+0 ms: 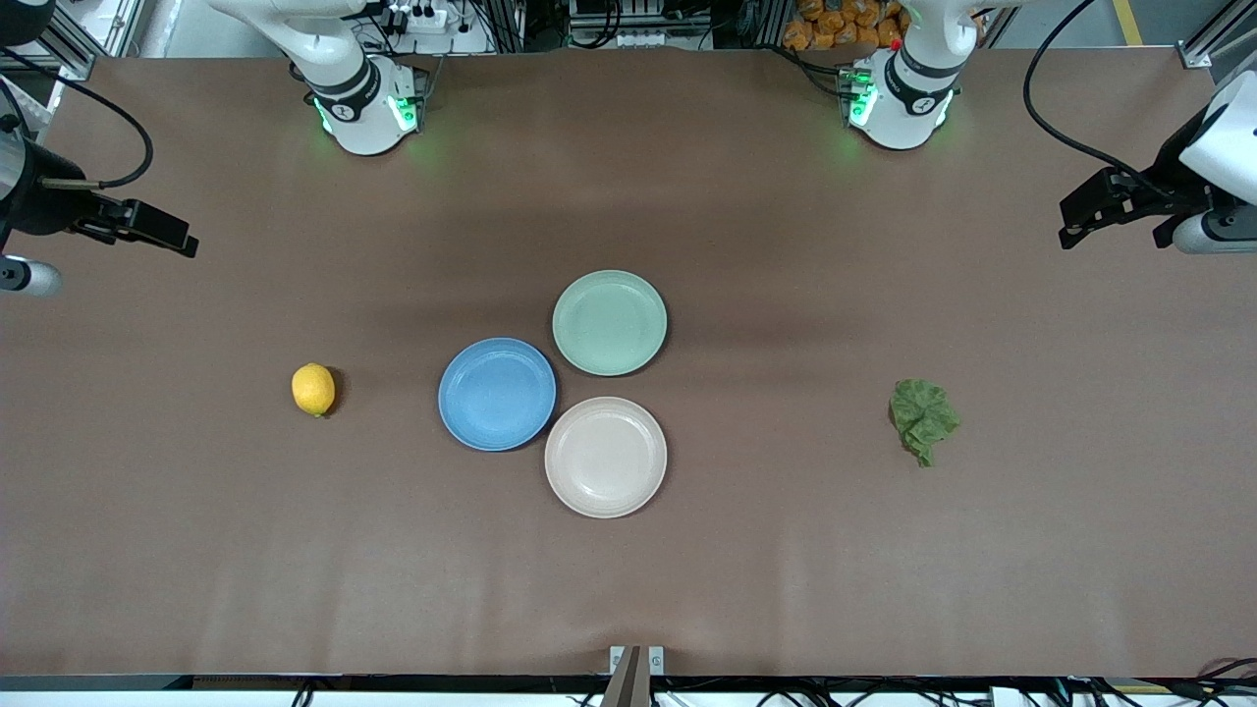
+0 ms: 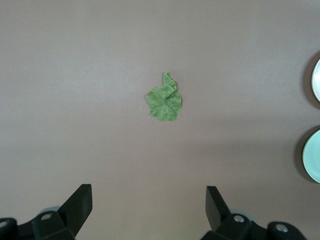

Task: Place lemon and lettuce in plates
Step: 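Grasp the lemon with the right gripper while the left gripper grasps the lettuce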

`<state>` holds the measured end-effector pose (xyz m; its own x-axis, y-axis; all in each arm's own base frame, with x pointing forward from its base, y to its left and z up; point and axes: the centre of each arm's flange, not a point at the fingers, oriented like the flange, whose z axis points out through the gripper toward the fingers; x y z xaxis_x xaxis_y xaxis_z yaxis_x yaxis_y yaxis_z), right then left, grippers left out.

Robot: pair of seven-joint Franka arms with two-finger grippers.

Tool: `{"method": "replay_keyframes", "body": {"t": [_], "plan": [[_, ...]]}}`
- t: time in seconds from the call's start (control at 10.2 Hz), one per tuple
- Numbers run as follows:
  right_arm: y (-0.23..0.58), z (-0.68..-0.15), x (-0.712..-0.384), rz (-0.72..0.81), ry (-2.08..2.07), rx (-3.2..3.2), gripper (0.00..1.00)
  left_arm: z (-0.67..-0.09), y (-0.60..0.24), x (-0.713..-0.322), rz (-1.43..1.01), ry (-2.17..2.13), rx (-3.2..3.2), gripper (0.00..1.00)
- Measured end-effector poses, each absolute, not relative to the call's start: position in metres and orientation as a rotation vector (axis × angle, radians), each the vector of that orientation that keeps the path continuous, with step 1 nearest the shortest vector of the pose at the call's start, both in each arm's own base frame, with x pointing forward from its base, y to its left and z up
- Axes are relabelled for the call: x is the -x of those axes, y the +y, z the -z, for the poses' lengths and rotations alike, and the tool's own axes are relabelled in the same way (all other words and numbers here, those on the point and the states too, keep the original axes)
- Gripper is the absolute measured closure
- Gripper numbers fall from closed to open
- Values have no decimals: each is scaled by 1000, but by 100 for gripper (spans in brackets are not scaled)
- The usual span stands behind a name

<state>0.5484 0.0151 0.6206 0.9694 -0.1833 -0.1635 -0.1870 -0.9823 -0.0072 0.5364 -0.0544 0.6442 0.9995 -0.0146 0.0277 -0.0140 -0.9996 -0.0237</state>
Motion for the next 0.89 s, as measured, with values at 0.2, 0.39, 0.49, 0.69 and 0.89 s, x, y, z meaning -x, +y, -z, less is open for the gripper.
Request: {"method": "replay_keyframes", "body": {"t": [0.2, 0.39, 0.49, 0.69, 0.89], "plan": [[15, -621, -548, -254, 291, 3095, 0, -644, -54, -537, 43, 22, 3118, 0], [15, -620, -548, -255, 291, 3095, 0, -633, -55, -541, 9, 24, 3119, 0], [14, -618, -548, -263, 293, 3095, 0, -615, -55, -548, -45, 27, 3119, 0], [4, -588, -555, -321, 322, 3088, 0, -539, -62, -574, -70, 49, 3126, 0], [-11, -515, -588, -343, 357, 3077, 0, -424, -66, -589, -6, 60, 3145, 0]]}}
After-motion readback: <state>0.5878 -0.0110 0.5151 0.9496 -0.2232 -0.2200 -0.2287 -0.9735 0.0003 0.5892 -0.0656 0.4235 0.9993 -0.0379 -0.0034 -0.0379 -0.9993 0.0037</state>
